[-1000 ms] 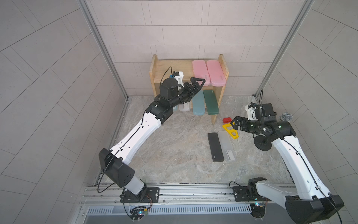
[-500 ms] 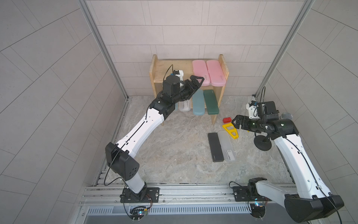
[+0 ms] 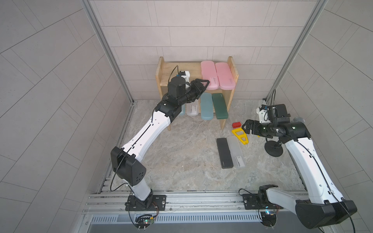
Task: Remove the pencil cases from the shelf
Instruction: Pick up the pencil case from the shelf, then place the pencil case at the center of the board, then pick up the pencil case from the shelf.
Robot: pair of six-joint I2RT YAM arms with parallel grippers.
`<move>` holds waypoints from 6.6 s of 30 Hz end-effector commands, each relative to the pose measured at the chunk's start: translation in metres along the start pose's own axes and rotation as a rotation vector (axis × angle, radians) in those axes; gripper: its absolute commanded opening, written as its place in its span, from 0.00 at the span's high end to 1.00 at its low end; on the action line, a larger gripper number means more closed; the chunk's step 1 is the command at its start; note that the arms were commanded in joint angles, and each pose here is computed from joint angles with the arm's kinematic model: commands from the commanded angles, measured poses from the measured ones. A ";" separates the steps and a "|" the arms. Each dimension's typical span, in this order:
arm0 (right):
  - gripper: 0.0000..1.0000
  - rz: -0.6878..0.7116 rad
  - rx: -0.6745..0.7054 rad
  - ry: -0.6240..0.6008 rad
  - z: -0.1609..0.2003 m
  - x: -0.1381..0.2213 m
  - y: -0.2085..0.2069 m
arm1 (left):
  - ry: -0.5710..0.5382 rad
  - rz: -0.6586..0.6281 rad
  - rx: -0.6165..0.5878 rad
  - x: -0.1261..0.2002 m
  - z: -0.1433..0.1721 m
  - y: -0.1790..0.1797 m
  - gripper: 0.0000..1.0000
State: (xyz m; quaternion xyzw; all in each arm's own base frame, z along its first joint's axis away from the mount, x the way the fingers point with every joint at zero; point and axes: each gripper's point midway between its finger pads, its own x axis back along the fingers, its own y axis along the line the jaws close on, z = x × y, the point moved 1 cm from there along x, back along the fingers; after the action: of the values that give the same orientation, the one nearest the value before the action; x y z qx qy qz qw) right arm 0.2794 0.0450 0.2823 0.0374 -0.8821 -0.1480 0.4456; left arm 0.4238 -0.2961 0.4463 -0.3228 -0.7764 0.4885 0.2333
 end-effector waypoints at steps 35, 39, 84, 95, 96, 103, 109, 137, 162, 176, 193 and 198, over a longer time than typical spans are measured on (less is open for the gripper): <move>0.00 -0.748 0.163 -0.319 -0.028 0.080 0.291 | -0.271 0.037 -0.788 0.258 0.073 0.050 1.00; 0.00 -0.732 0.187 -0.285 -0.028 0.069 0.319 | -0.277 0.032 -0.798 0.265 0.074 0.046 1.00; 0.47 -0.477 0.372 -0.186 0.034 0.017 0.286 | -0.290 -0.075 -0.795 0.281 0.066 0.048 0.00; 0.42 -0.261 0.226 0.143 0.148 -0.085 0.158 | -0.281 -0.096 -0.717 0.256 0.057 0.059 0.00; 0.42 -0.258 0.213 0.154 0.151 -0.093 0.155 | -0.280 -0.090 -0.709 0.254 0.058 0.061 0.00; 0.41 -0.170 0.218 0.238 0.164 -0.138 0.149 | -0.267 -0.085 -0.676 0.248 0.060 0.068 0.00; 0.40 -0.116 0.218 0.295 0.170 -0.174 0.147 | -0.249 -0.094 -0.659 0.244 0.062 0.073 0.00; 0.00 -0.142 0.218 0.166 0.114 -0.146 0.136 | -0.231 -0.024 -0.518 0.204 0.053 0.067 0.00; 0.00 -0.053 -0.011 -0.143 0.029 -0.010 -0.001 | 0.004 0.117 -0.144 0.006 0.074 -0.068 0.00; 0.00 -0.077 -0.008 -0.134 0.013 -0.004 0.002 | 0.008 0.014 -0.134 -0.052 0.064 -0.057 0.01; 0.00 -0.103 -0.011 -0.137 0.013 0.005 0.008 | -0.055 0.009 -0.095 -0.041 0.032 -0.048 0.33; 0.00 -0.108 -0.009 -0.154 0.010 0.013 0.010 | -0.062 0.020 -0.087 -0.037 0.030 -0.050 0.43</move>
State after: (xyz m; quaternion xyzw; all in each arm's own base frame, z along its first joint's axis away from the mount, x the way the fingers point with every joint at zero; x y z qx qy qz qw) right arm 0.2700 0.0550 0.2731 0.0678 -0.9027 -0.1781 0.3858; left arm 0.4268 -0.3667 0.4465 -0.3039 -0.8057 0.4560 0.2249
